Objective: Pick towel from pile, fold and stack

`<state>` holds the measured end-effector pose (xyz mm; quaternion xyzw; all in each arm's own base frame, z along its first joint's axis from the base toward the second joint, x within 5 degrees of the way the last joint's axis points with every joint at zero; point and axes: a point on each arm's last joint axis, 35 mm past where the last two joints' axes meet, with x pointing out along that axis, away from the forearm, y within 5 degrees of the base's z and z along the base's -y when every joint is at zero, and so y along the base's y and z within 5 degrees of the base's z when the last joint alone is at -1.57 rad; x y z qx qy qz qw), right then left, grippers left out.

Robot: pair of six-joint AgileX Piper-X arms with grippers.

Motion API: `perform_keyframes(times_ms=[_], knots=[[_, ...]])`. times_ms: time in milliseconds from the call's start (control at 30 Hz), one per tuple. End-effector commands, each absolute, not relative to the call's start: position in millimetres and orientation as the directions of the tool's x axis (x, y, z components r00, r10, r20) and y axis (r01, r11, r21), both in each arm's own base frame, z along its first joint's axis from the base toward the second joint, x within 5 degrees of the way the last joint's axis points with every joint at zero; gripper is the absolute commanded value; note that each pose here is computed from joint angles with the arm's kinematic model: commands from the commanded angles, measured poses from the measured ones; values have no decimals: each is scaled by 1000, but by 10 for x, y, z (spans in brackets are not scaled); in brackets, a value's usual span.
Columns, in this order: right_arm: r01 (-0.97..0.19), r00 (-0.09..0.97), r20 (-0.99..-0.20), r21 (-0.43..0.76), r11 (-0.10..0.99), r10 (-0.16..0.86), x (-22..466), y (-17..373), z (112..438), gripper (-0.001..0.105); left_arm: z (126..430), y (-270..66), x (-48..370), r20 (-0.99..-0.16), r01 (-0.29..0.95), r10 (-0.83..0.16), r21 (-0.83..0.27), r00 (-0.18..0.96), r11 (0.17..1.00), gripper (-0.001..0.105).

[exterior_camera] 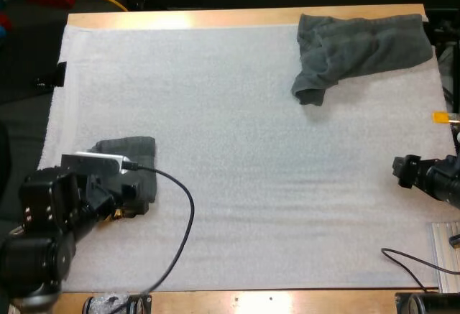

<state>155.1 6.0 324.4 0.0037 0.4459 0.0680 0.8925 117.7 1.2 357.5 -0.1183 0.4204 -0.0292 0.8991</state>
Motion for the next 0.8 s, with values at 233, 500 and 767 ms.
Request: perform_keyframes(times_ms=[233, 500, 767], knots=[[-137, 646, -756, 22, 990, 106, 1233, 45, 3381, 77, 3699, -13, 879, -681, -22, -152, -239, 716, 971, 69], [-155, 729, -676, -12, 988, 107, 841, 42, 3514, 77, 3753, -39, 482, -615, 0, -148, -235, 774, 972, 69], [-156, 827, -552, -41, 987, 107, 367, 38, 3602, 77, 3739, -70, -4, -523, 35, -144, -213, 840, 976, 69]])
